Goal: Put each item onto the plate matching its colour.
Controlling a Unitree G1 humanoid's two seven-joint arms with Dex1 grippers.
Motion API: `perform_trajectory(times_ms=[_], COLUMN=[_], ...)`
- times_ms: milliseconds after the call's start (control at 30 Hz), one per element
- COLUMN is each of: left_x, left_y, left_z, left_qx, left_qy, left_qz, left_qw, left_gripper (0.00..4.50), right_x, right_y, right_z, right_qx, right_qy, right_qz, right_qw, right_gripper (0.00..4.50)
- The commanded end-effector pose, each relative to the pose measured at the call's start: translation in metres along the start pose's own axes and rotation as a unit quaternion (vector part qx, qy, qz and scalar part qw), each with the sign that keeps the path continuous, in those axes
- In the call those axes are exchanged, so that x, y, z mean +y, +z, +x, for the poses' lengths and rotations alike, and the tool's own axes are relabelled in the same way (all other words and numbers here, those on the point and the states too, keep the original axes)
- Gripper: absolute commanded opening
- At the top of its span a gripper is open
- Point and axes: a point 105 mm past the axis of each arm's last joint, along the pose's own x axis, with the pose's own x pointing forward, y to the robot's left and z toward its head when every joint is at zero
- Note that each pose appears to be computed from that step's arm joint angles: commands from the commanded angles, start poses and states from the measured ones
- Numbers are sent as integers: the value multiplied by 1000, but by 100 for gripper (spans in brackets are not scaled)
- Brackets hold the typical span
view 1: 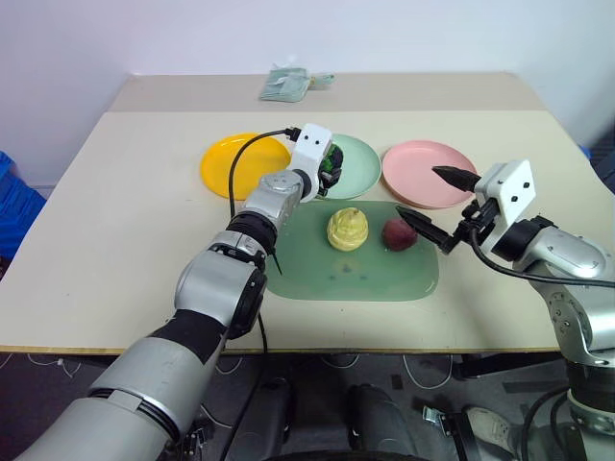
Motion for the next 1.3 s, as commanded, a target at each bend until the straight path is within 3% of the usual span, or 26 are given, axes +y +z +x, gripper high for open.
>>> perform_trajectory(times_ms=[33,200,400,500,633,767,933,1300], left_x=[2,7,10,10,5,-3,-8,-38], left_y=[25,40,51,46,21,11,2,-13], left_z=[0,-6,-36,-64,-109,-126,-127,-92], left_qx=[-37,-76,-117,-112,-64,-43,-24,-17], left_qy=[7,-20,-155,-205,-266,-299,-321,-356], left_qz=[15,-20,0,16,61,93,117,145], left_qw=[999,997,981,972,960,949,939,923], left_gripper=[447,447,447,447,447,447,447,447], right_x=[-2,0,6,11,24,36,48,63], right_y=[15,15,12,11,7,5,5,8], right_z=[0,-3,-18,-30,-62,-90,-112,-134], right_qx=[-25,-23,-8,1,24,44,63,84], right_qy=[-11,-11,2,5,1,-6,-17,-42], right_qz=[-21,-20,-18,-13,7,21,32,51], right_qw=[999,999,1000,1000,1000,999,997,994], right_gripper=[450,450,450,450,450,450,450,450])
